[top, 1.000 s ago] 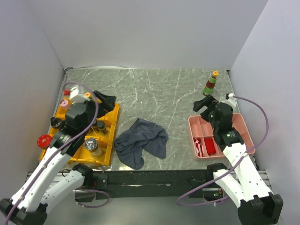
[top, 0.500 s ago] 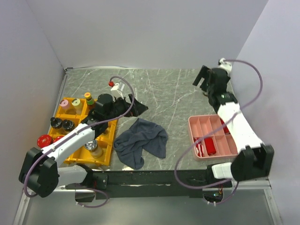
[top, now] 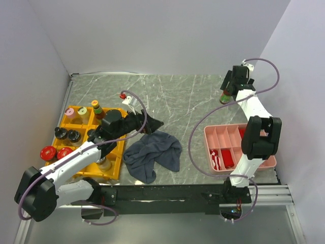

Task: Organize the condiment bottles
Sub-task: Move the bottle to the center of the board.

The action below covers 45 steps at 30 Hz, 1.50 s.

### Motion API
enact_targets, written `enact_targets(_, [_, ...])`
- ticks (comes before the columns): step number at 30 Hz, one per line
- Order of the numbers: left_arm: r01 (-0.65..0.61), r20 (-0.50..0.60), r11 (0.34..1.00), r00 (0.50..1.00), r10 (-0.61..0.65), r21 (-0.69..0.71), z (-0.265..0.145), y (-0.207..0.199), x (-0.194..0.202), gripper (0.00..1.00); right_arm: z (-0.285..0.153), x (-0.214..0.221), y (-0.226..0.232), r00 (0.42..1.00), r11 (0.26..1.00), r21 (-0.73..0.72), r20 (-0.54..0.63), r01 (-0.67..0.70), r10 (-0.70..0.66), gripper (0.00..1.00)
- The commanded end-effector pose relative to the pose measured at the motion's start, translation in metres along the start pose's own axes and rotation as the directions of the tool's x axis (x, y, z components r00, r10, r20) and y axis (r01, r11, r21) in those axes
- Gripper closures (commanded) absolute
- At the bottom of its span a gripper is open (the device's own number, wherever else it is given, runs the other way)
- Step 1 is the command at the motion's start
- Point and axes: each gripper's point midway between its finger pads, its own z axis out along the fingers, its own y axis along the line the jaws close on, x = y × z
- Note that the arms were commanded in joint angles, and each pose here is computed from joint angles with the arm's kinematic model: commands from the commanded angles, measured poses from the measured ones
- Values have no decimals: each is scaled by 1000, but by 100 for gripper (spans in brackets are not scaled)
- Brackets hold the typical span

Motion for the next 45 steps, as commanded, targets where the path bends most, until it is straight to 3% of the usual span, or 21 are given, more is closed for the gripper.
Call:
enact_targets(1, [-73,71,997,995,72,14,-8,-8,-6,1,1,-57,11,987,998,-56,159,-18,26,14])
enact_targets(10, [-94,107,995,990,96,-27,-13,-2,-7,1,32,-64,22,986,996,-89,168,15,0,26])
enact_targets(13, [-95,103,995,990,99,-39,-13,0,-7,1,37,-70,23,981,996,-83,193,37,-21,35])
enact_targets(17, [-89,153,990,983,105,-106,-19,12,-12,1,35,-73,22,978,995,-78,203,56,-39,58])
enact_targets(23, [-54,266,976,958,111,-211,-38,27,-29,1,7,-72,41,968,984,-162,251,71,-28,73])
enact_targets(33, [-43,340,972,933,122,-230,-54,27,-40,1,-66,-47,140,955,915,-358,284,186,-84,76])
enact_targets(45, [-38,354,974,928,117,-222,-58,24,-41,1,-172,16,243,954,734,-625,279,266,-109,76])
